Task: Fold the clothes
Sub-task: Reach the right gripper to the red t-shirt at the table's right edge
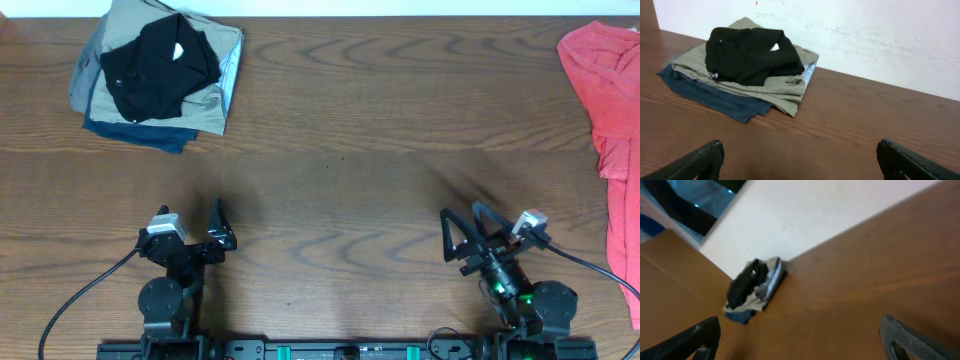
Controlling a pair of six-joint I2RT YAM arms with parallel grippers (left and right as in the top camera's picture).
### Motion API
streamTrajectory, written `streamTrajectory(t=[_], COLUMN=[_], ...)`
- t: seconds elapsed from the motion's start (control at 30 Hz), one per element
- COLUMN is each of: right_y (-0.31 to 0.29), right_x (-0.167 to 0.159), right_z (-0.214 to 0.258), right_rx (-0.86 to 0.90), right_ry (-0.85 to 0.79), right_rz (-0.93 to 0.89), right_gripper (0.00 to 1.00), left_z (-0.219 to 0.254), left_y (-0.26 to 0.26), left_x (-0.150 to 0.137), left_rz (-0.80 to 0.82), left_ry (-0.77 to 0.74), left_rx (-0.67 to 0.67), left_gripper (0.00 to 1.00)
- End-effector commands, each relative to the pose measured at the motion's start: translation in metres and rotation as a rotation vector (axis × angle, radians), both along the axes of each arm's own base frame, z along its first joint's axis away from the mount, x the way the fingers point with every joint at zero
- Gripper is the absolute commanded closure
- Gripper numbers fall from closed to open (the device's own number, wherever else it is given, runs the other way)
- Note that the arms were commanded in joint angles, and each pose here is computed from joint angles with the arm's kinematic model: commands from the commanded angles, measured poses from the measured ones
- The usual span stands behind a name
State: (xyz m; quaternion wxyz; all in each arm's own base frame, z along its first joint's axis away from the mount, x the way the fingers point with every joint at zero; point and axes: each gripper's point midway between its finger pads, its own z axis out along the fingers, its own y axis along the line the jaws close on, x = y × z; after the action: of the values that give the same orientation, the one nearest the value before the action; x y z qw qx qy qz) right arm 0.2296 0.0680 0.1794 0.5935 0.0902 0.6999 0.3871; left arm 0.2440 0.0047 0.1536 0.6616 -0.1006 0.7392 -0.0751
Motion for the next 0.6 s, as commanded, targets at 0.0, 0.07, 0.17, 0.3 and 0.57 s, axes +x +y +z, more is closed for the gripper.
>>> streamTrajectory(t=[0.0,0.07,0.17,0.3,0.57], right_y=[-0.007,-0.014,-0.022,-0.026,-0.062], right_x=[0.002,0.004,0.006,0.012,0.066], right_z=[0.016,0.027,0.044,0.065,0.095], right_rx=[0.002,0.002,-0.031,-0.148,-0.316], right_ry=[-0.065,-0.102,-0.144,-0.171,-0.023], right_rz=[-0.04,-0.085,-0.141,-0.167,-0.332], right_gripper=[0.01,0.01,0.01,0.01,0.01], left_z=[-0.018,-0.018,-0.018,-0.018,-0.018], left_y=[0.004,0.004,0.004,0.004,0.004], left_x=[0.0,0.0,0.0,0.0,0.0], left_rz=[0.018,0.018,0.018,0.018,0.018], left_ry=[0.048,0.048,0.048,0.048,0.048], left_rx=[0.011,0.011,0.012,0.011,0.011], left_gripper=[0.02,0.02,0.02,0.02,0.02])
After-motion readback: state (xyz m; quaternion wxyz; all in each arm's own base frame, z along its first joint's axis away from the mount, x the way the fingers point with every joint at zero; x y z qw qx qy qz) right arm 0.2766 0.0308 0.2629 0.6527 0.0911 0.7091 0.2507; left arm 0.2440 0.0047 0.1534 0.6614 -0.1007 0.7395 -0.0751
